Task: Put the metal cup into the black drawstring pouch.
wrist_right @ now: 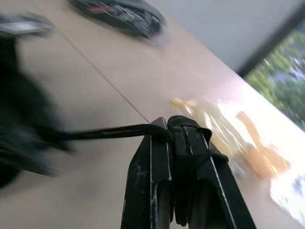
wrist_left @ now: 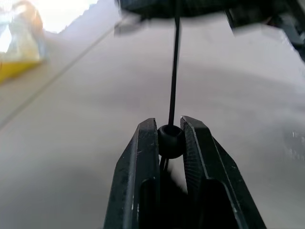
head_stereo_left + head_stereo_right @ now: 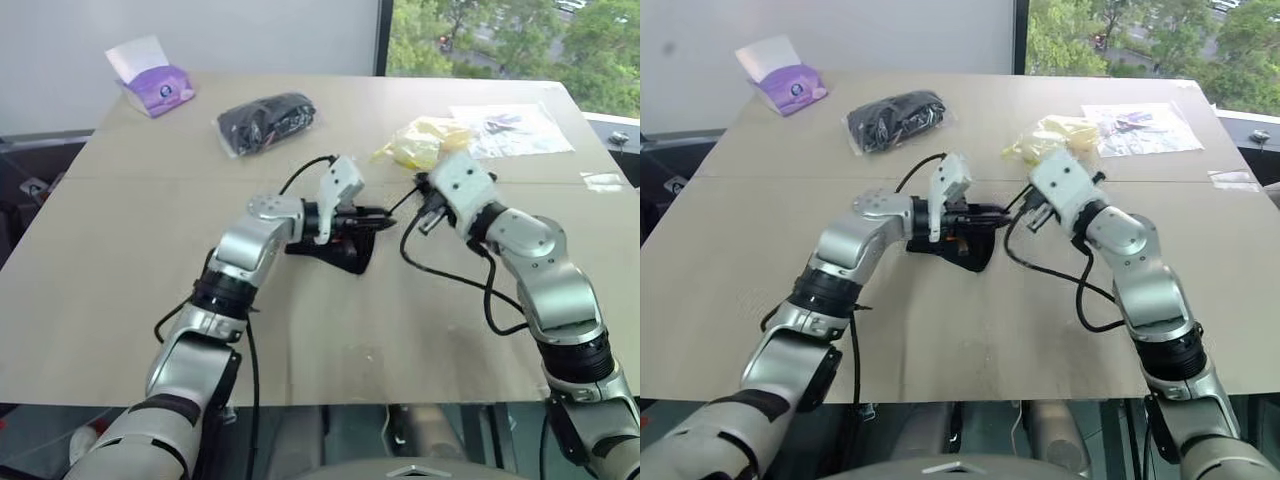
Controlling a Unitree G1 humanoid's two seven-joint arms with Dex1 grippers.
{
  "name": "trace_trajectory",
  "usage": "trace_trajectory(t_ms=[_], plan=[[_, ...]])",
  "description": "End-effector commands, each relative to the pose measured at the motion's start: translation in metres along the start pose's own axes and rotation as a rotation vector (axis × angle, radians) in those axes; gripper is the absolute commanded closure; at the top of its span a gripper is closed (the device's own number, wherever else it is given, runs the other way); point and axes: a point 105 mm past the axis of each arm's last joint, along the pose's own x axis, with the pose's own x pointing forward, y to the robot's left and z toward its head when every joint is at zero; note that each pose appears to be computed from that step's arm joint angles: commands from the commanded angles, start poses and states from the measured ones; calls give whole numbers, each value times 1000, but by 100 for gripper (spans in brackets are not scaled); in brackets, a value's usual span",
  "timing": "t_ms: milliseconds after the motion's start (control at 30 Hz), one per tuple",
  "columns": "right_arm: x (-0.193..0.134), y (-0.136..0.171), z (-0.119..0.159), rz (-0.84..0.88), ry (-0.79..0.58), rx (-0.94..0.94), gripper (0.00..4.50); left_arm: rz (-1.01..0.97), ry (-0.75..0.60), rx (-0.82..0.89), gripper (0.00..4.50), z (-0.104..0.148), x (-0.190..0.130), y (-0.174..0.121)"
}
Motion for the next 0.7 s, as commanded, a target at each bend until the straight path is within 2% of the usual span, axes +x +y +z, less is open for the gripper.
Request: trace_trajectory(t_ms=[33, 133, 333, 400, 433, 500, 533, 567, 600, 667, 700], plan=[[-9, -43, -29, -165, 84, 23, 450, 12, 88, 25, 433, -20, -11, -5], [-14, -55, -61, -194, 168, 25, 450, 52, 134, 28, 433, -33, -21, -2], [-11, -21, -71, -25, 164, 51, 450, 77, 129, 63, 433, -34, -21, -3], [-15, -15, -69, 9, 145, 57, 388, 67, 58, 38, 433, -24, -22, -8], [-20, -10, -68, 36, 134, 71, 334, 75, -20, 4, 353, -11, -25, -9], [-31, -4, -61, 73, 95, 108, 264, 94, -121, -20, 304, 6, -35, -14], [-39, -2, -59, 78, 81, 117, 226, 132, -155, -20, 260, 11, -42, -14], [-50, 1, -56, 90, 55, 120, 160, 178, -179, -25, 200, 14, -51, -13], [-60, 3, -53, 94, 31, 152, 140, 223, -197, -38, 173, 15, -60, -13], [-81, 8, -50, 91, 0, 208, 55, 300, -224, -69, 91, 14, -77, -14], [-93, 12, -52, 96, -2, 213, 12, 340, -234, -89, 67, 11, -87, -16]])
